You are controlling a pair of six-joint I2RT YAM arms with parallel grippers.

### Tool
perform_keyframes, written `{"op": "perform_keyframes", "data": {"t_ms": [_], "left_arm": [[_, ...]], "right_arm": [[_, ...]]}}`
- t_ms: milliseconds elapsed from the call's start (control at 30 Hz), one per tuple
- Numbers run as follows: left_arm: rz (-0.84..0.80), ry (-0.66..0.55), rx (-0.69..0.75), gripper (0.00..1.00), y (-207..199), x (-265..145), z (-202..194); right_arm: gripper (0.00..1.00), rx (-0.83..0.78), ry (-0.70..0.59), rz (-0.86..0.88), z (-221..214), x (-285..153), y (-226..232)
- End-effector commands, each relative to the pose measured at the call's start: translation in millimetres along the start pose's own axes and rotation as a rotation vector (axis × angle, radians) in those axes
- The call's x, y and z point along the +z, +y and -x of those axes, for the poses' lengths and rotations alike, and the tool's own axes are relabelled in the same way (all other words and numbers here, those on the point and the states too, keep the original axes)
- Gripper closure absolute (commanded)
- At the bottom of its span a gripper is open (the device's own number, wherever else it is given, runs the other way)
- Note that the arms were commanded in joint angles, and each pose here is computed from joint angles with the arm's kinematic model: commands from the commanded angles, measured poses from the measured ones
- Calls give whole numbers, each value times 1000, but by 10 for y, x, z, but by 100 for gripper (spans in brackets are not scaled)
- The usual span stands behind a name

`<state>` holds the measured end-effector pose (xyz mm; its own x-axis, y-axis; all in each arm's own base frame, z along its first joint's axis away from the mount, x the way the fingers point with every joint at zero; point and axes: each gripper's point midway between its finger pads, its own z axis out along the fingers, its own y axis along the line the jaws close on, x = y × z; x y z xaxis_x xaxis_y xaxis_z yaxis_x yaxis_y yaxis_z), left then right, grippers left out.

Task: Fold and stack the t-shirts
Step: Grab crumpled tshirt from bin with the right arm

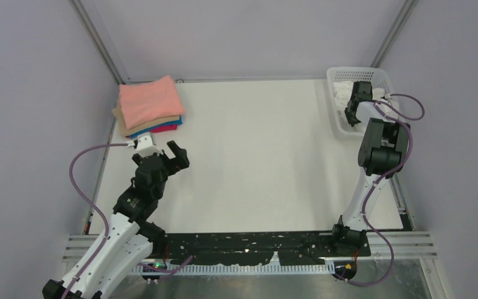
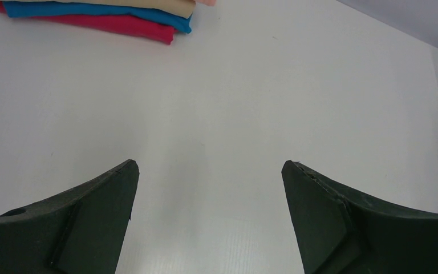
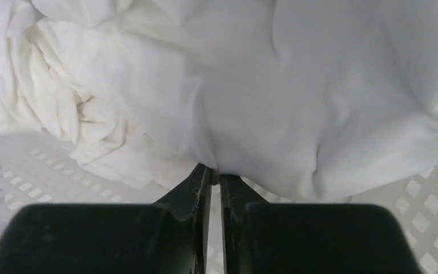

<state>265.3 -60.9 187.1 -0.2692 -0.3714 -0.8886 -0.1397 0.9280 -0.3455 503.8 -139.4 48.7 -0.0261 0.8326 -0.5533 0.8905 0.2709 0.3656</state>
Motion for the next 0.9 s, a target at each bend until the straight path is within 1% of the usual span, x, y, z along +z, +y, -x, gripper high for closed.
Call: {"op": "perform_keyframes", "data": {"t_ms": [0, 167, 300, 533, 567, 600, 633, 667, 700, 733, 767, 800, 833, 867], "left_arm": [[2, -66, -20, 0, -37, -22, 223], [-2, -64, -20, 0, -47, -19, 220], [-8, -56, -21, 0, -68, -12, 215], [-26, -41, -26, 0, -108, -6, 189], [-28, -38, -26, 0, -113, -6, 185], [-30, -33, -26, 1, -122, -2, 179], [-33, -29, -26, 1, -131, -2, 178], [-33, -27, -27, 1, -136, 0, 179], [-32, -23, -28, 1, -137, 3, 172], [-31, -20, -28, 1, -138, 4, 170], [-32, -18, -31, 1, -143, 4, 171], [-30, -16, -32, 1, -142, 4, 167], [-31, -14, -34, 1, -146, 2, 169], [-32, -11, -37, 1, -149, -5, 170]], "right_arm": [[92, 86, -86, 61, 224, -73, 171], [94, 9, -88, 131, 268, -200, 241], [94, -20, -106, 240, 396, -508, 382], [94, -85, -267, 454, 947, -1463, 674], [94, -109, -306, 502, 1079, -1664, 769], [94, -134, -314, 509, 1103, -1751, 786], [94, -184, -358, 542, 1231, -1963, 864], [94, -220, -373, 558, 1239, -2087, 911], [94, -262, -427, 595, 1379, -2349, 985], [94, -302, -437, 632, 1360, -2512, 1059], [94, -343, -490, 673, 1477, -2798, 1116], [94, -406, -513, 711, 1439, -2985, 1182], [94, -416, -562, 767, 1539, -3327, 1231], [94, -477, -580, 819, 1467, -3548, 1292]]}}
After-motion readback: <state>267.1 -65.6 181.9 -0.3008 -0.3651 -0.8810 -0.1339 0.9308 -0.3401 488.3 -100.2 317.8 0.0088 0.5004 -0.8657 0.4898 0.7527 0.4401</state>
